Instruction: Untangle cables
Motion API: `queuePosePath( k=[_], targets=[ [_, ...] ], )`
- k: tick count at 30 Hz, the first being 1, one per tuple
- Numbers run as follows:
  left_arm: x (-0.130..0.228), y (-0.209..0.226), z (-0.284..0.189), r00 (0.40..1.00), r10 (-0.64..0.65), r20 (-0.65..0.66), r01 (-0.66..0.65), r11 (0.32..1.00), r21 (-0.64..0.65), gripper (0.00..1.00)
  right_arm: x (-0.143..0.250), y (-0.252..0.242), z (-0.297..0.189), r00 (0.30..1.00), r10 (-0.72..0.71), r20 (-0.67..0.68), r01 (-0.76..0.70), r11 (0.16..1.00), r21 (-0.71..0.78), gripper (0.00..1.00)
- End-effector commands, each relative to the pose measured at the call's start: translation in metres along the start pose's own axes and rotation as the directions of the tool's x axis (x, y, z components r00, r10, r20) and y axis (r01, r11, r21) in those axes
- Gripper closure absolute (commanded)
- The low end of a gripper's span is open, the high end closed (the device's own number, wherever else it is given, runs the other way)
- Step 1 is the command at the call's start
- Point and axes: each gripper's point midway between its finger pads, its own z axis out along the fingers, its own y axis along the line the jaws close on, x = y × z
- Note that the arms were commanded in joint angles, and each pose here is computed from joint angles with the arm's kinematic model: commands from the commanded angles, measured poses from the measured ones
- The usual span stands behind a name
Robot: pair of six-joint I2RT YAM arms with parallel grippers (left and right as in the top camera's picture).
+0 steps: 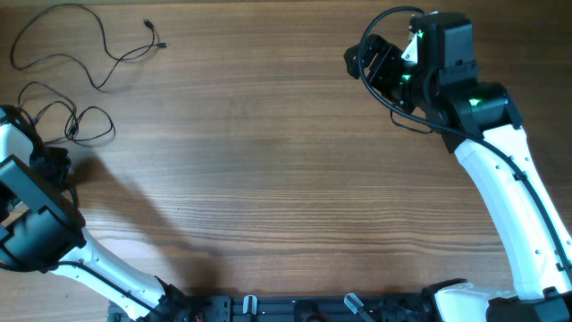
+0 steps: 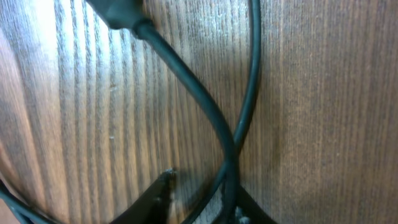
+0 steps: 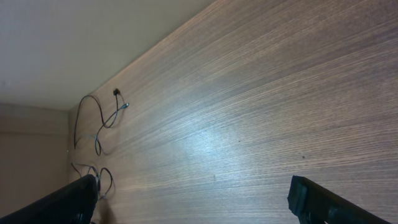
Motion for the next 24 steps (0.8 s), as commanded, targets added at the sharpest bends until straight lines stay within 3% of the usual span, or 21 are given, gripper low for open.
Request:
queuePosePath(
  k=[1,2,3,9,11,16,20,22,24],
  targets=[
    [0.004,0.007,0.002,1.0,-0.008,-0.021,0.008,1.0,-0.011,0.61,0.0,0.001,0.004,1.0,0.002,-0.007,-0.002,1.0,-0.005,0.0],
    [0.003,0.005,-0.003,1.0,-0.012,-0.02,0.012,1.0,0.009,0.4,0.0,0.001,0.004,1.0,0.002,-0.006,-0.002,1.0,-0.005,0.0],
    [0.0,0.002,-0.009,1.0,-0.016,-0.011,0.017,0.999,0.028,0.31,0.0,0.001,0.004,1.0,0.002,-0.006,-0.002,1.0,-0.005,0.0],
    [-0.014,-0.036,-0.086,0.999,-0.017,0.051,0.002,0.959,0.283,0.12,-0.001,0.001,0.004,1.0,0.004,-0.005,-0.004,1.0,-0.006,0.0],
    [-0.01,-0.051,-0.131,0.994,0.017,0.103,-0.057,0.916,0.396,0.0,0.0,0.001,0.004,1.0,0.004,-0.005,-0.004,1.0,-0.006,0.0],
    [0.02,-0.053,-0.236,0.969,0.047,0.243,-0.175,0.822,0.542,0.0,0.004,0.008,0.003,0.999,-0.001,-0.033,-0.001,0.999,-0.043,0.0],
    [0.08,-0.061,-0.325,0.896,0.216,0.387,-0.435,0.593,0.677,0.0,-0.003,0.009,-0.019,1.0,-0.009,0.029,0.01,0.999,-0.031,0.0],
    [0.105,-0.051,-0.364,0.824,0.264,0.5,-0.563,0.474,0.677,0.0,-0.012,0.002,-0.048,0.992,-0.042,0.117,0.04,0.999,0.022,0.0],
    [0.119,-0.036,-0.39,0.796,0.254,0.549,-0.603,0.411,0.684,0.0,-0.014,-0.006,-0.076,0.982,-0.069,0.177,0.057,0.996,0.072,0.0]
  ],
)
